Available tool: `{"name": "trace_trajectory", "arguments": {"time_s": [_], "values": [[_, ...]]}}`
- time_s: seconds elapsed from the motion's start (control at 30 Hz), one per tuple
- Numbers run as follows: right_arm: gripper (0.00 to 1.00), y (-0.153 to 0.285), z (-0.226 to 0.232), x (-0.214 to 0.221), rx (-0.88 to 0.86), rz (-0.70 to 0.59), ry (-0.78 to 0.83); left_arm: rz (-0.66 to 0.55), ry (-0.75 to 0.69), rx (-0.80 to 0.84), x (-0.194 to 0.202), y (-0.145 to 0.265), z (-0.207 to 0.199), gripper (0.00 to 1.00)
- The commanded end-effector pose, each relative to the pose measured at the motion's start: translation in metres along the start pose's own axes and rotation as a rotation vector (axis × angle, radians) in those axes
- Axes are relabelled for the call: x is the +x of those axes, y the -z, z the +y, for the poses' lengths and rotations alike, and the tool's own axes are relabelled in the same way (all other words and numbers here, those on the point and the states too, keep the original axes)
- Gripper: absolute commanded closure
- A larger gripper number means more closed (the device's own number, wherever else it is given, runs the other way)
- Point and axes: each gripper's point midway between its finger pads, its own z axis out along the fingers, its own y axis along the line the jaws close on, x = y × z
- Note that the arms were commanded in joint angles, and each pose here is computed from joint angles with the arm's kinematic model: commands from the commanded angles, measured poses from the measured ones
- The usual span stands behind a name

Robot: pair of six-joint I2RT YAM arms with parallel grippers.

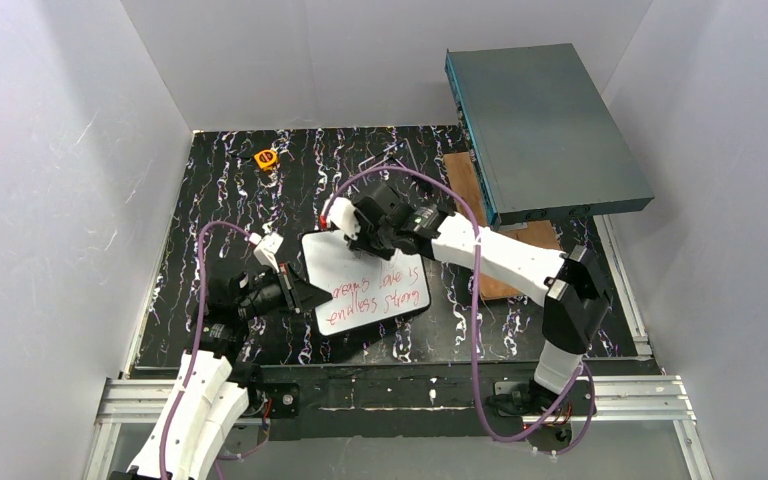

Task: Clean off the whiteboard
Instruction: Erase the whiteboard at the center of the board.

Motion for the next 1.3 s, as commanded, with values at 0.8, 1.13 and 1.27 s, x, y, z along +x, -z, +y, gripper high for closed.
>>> {"name": "trace_trajectory", "arguments": {"time_s": [0.8, 1.13, 1.27], "values": [[0.99, 0.008, 0.075, 0.012, -0.237, -0.038, 0.128, -0.022, -0.178, 0.215, -0.016, 0.009, -0.051, 1.00], [0.99, 0.018, 0.017, -0.011, -0.068, -0.059, 0.040, -0.023, -0.179, 0.215, -0.016, 0.009, -0.051, 1.00], [0.99, 0.002, 0.015, 0.023, -0.036, 0.010, 0.060, -0.023, -0.179, 0.215, -0.015, 0.009, -0.051, 1.00]]}}
